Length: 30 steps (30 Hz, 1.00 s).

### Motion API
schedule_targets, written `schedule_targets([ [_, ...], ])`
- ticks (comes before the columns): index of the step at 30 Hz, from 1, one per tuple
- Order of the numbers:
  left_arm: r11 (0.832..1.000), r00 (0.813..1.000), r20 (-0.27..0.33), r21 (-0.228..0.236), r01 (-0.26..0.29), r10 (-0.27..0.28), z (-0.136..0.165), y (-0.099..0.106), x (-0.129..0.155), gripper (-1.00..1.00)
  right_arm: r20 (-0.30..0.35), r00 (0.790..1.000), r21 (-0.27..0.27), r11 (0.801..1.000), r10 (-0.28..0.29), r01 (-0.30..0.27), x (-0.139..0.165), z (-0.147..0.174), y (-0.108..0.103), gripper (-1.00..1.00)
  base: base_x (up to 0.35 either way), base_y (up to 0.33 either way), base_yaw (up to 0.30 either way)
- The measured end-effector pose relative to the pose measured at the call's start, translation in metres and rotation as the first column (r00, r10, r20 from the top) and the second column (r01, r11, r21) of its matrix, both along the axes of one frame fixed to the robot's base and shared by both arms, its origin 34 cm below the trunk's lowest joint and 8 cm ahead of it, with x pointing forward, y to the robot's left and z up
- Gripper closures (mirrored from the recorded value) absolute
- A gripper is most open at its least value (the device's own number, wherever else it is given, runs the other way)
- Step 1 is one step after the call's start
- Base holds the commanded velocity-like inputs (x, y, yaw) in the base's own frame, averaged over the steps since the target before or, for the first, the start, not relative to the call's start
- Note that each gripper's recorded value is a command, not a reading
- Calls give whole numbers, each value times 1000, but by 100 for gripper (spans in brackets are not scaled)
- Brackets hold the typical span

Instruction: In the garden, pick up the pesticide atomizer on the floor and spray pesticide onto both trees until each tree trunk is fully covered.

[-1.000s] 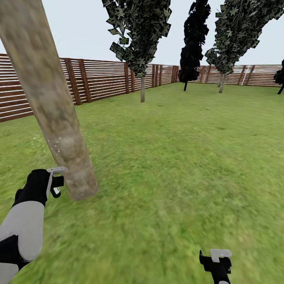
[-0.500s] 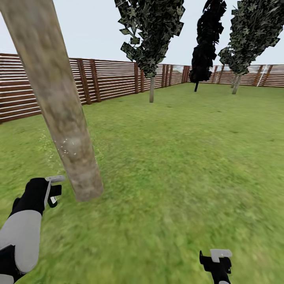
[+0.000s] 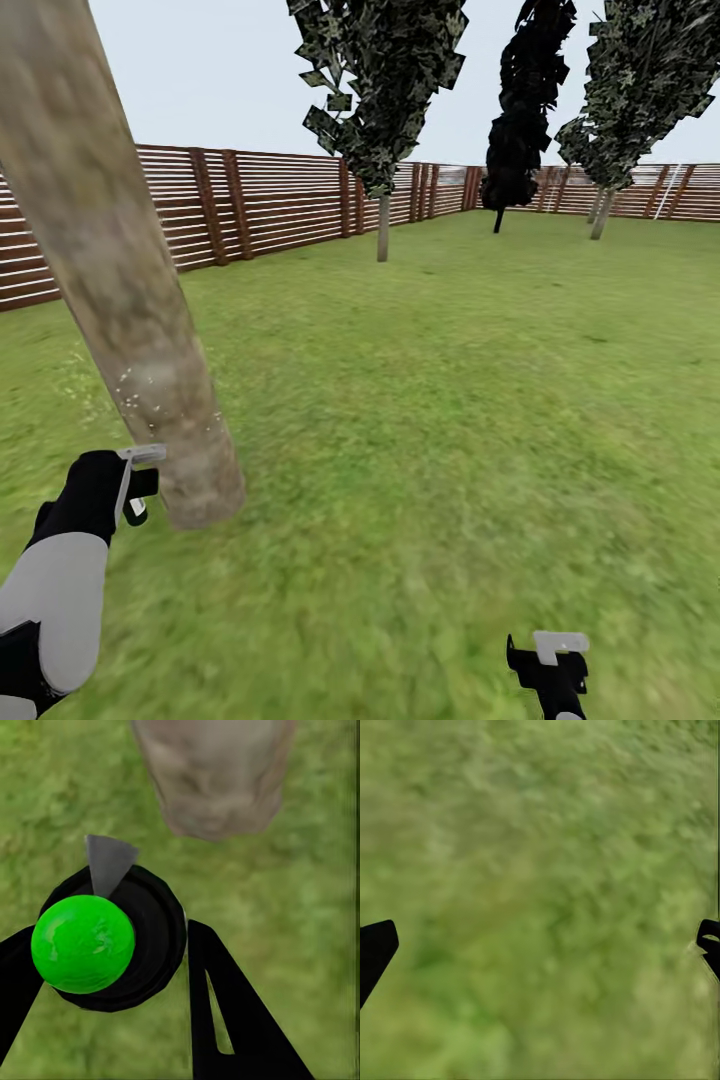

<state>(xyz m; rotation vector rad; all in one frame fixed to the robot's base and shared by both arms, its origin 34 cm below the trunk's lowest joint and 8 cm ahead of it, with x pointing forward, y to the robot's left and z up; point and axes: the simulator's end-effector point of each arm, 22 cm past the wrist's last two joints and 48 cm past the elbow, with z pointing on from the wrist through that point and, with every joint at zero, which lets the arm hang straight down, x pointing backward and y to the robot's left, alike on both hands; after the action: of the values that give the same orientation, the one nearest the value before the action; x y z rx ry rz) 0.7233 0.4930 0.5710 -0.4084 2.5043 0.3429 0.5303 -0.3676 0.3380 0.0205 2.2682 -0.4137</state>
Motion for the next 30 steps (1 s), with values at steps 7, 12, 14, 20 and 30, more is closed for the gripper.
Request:
schedule_targets([
  [7, 1000, 1000, 8, 3, -2, 2, 3, 1, 1, 100, 0, 1000, 0, 1000, -1, 1, 0, 0, 0, -100, 4, -271, 0],
  [12, 1000, 1000, 10, 3, -2, 2, 4, 1, 2, 100, 0, 1000, 2, 1000, 0, 0, 0, 0, 1, -100, 0, -273, 166],
  [14, 1000, 1000, 10, 3, -2, 2, 4, 1, 2, 100, 0, 1000, 2, 1000, 0, 0, 0, 0, 1, -100, 16, -273, 267],
  [20, 1000, 1000, 11, 2, -1, 1, 4, 0, 2, 100, 0, 1000, 2, 1000, -1, 1, 0, 0, 1, -100, 103, -270, 105],
  [30, 1000, 1000, 11, 6, -3, 3, 5, 3, 1, 100, 0, 1000, 2, 1000, 1, -1, 0, 0, 1, -100, 211, -218, 102],
])
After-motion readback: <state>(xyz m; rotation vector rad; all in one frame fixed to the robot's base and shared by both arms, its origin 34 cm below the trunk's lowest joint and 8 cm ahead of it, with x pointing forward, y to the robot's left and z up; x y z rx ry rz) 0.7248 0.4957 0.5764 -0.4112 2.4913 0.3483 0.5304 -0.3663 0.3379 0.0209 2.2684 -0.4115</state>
